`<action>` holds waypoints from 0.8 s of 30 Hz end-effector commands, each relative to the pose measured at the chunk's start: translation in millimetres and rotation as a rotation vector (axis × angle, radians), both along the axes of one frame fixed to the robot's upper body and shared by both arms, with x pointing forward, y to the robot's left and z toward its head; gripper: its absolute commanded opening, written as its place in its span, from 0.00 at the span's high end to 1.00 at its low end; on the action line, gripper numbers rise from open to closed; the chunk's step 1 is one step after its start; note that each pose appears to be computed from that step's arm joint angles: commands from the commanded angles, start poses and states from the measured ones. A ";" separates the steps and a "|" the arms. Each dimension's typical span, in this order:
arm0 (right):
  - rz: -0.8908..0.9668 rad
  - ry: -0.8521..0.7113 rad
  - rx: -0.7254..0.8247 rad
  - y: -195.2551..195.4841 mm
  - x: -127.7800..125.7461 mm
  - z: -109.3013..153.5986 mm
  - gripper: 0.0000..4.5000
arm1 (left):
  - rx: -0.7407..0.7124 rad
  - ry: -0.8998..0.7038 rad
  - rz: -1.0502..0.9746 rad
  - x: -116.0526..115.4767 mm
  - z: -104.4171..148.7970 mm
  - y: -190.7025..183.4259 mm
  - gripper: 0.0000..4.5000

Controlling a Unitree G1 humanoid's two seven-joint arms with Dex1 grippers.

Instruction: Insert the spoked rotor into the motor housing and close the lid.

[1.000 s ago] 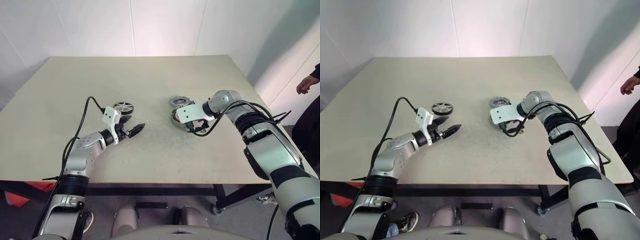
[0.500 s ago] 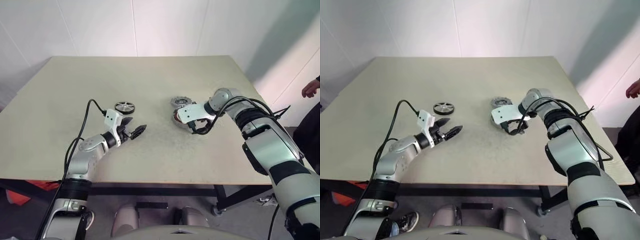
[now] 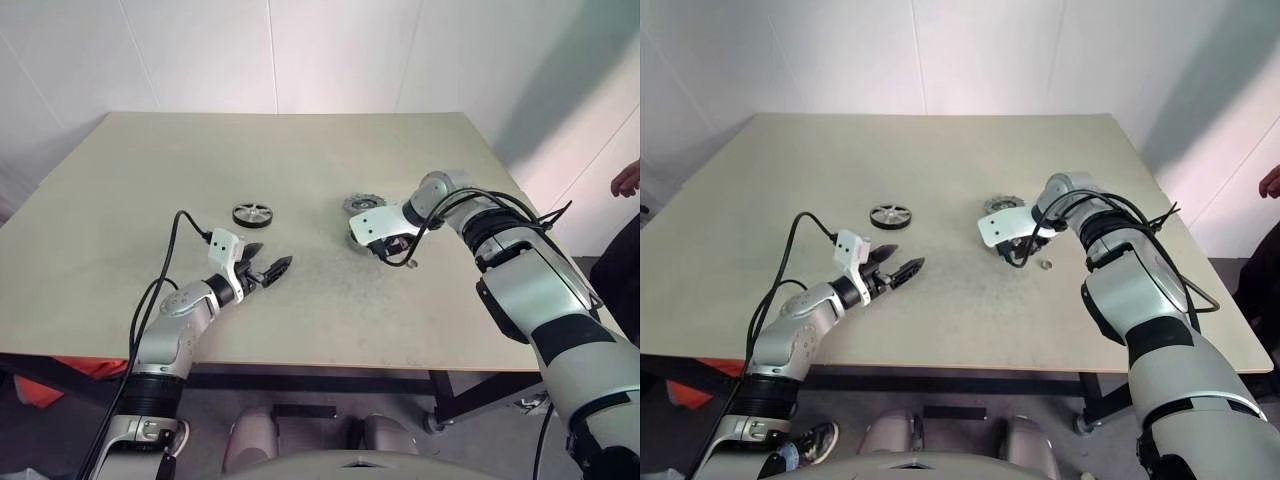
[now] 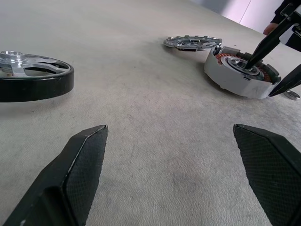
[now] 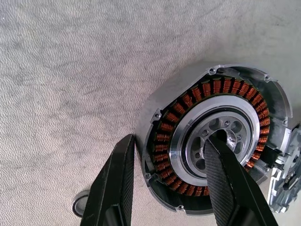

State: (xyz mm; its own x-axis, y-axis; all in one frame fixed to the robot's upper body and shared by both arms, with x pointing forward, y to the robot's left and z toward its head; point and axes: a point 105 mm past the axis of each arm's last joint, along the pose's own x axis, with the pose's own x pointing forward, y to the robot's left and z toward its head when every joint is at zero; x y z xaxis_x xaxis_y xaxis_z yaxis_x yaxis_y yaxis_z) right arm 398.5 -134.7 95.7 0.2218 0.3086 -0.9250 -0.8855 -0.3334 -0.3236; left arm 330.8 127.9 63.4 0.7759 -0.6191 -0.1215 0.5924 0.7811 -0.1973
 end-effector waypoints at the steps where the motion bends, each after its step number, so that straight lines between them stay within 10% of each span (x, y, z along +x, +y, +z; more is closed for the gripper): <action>1: -0.023 0.020 0.033 0.6 -0.3 5.0 0.56 | -0.002 -0.050 -0.034 4.0 14.6 -8.5 0.00; 15: 0.277 0.008 0.210 62.9 -26.8 59.5 0.56 | -0.009 -0.051 -0.074 11.8 16.0 -18.8 0.00; 24: 0.348 -0.001 0.234 94.5 -41.8 48.0 0.56 | -0.009 -0.062 -0.042 9.9 18.0 -7.0 0.00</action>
